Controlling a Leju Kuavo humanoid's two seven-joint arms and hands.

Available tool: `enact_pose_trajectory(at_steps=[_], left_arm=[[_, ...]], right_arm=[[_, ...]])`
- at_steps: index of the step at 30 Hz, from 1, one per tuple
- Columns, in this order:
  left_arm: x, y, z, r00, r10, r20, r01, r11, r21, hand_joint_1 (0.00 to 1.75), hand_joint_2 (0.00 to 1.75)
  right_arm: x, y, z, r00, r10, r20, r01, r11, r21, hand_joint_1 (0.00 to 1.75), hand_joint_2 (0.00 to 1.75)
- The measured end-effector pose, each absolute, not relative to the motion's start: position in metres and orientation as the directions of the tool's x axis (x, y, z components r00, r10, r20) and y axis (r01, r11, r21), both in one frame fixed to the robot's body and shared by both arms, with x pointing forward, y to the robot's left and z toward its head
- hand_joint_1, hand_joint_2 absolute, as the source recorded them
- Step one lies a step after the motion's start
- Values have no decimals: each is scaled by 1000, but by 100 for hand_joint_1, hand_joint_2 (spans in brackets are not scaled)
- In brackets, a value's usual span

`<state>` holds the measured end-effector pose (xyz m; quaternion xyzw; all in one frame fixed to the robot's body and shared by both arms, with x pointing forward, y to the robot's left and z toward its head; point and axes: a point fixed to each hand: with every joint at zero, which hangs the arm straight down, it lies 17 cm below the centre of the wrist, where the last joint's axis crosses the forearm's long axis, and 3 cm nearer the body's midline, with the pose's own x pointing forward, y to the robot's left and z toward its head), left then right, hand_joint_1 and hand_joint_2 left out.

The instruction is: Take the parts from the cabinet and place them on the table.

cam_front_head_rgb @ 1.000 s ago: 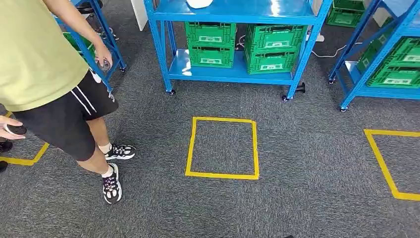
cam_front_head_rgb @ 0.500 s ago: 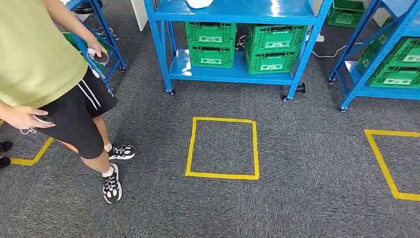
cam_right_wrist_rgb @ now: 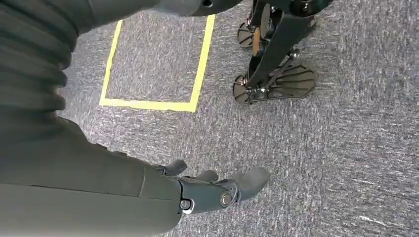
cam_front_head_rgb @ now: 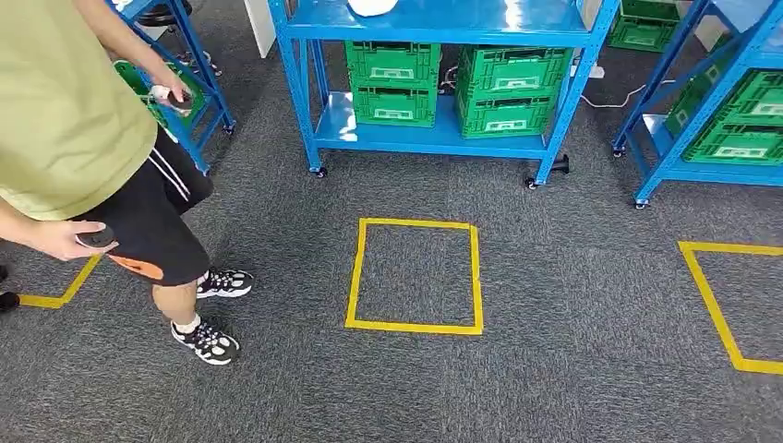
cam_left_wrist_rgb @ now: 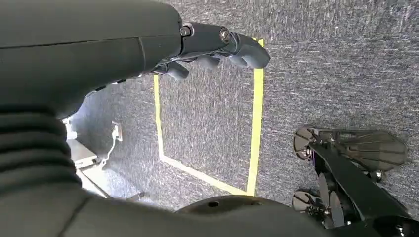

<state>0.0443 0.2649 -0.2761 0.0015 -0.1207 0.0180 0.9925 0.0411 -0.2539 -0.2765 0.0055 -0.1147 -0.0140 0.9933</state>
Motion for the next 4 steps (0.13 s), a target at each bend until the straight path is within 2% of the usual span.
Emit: enact_pose_trajectory(at_steps=[2, 3, 4], left_arm=[[44, 265, -276, 970, 34, 239, -35, 999, -1, 0, 175], [44, 265, -276, 970, 34, 240, -35, 999, -1, 0, 175], [44, 265, -276, 970, 34, 240, -35, 999, -1, 0, 175]], right_arm=[[42, -254, -276, 973, -29, 229, 27, 1000, 14, 0, 0], [42, -254, -276, 973, -29, 229, 26, 1000, 14, 0, 175], [42, -254, -276, 973, -29, 229, 26, 1000, 14, 0, 175]])
